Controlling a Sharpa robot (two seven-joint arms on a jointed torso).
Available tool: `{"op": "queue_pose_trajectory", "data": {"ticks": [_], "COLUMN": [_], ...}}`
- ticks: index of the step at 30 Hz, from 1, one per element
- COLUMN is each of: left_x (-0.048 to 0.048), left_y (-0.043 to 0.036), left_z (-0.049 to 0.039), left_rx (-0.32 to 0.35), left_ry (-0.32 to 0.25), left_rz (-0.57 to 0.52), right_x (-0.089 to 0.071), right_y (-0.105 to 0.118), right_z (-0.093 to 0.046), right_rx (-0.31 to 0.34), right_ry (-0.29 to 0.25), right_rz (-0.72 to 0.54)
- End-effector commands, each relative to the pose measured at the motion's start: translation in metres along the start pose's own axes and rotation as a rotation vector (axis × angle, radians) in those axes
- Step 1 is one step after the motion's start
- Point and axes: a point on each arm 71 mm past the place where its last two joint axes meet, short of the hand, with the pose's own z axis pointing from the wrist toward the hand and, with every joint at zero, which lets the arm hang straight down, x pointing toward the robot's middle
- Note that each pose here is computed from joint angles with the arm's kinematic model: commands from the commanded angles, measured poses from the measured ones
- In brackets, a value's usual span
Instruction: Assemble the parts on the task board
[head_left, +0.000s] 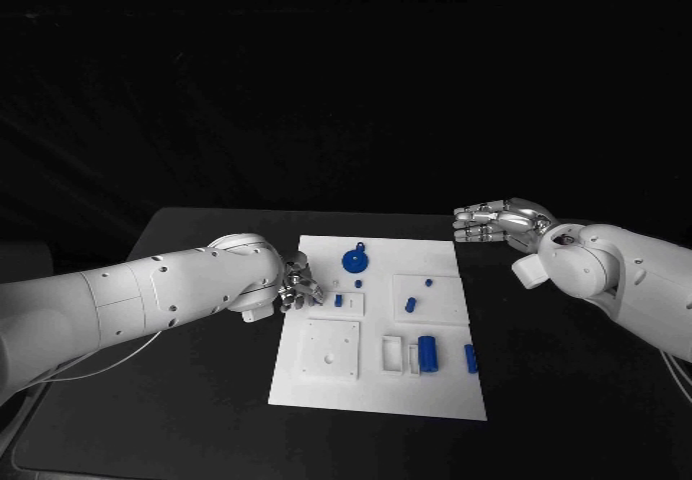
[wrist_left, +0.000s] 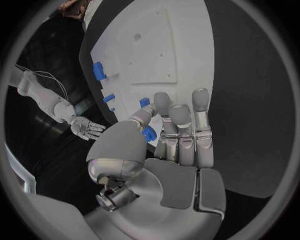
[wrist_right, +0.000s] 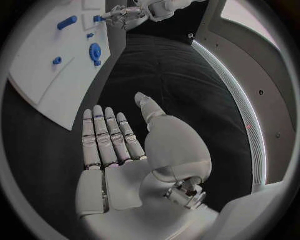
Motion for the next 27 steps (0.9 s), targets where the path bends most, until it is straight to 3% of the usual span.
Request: {"op": "queue_pose_trajectory", "data": {"ticks": [1,20,27], "left_x": [-0.0016,-0.0113,-0.0156], "left_y": [-0.0043,-0.0128,-0.0151], "left_z": [-0.0001,-0.0027,-0.0027], "left_rx": [0.014,0.012,0.001], "left_ry": [0.041,0.133,0.111], "left_rz": [0.01,0.026,0.055], "right_x": [0.002,0.004,0.004], "right_y": [0.001,-0.001,-0.001], "right_z": [0.0,0.002,0.002], "right_rx": [-0.01,-0.006,-0.006], "right_ry": [0.019,0.024,0.024], "right_rz": [-0.001,0.001,0.001]}}
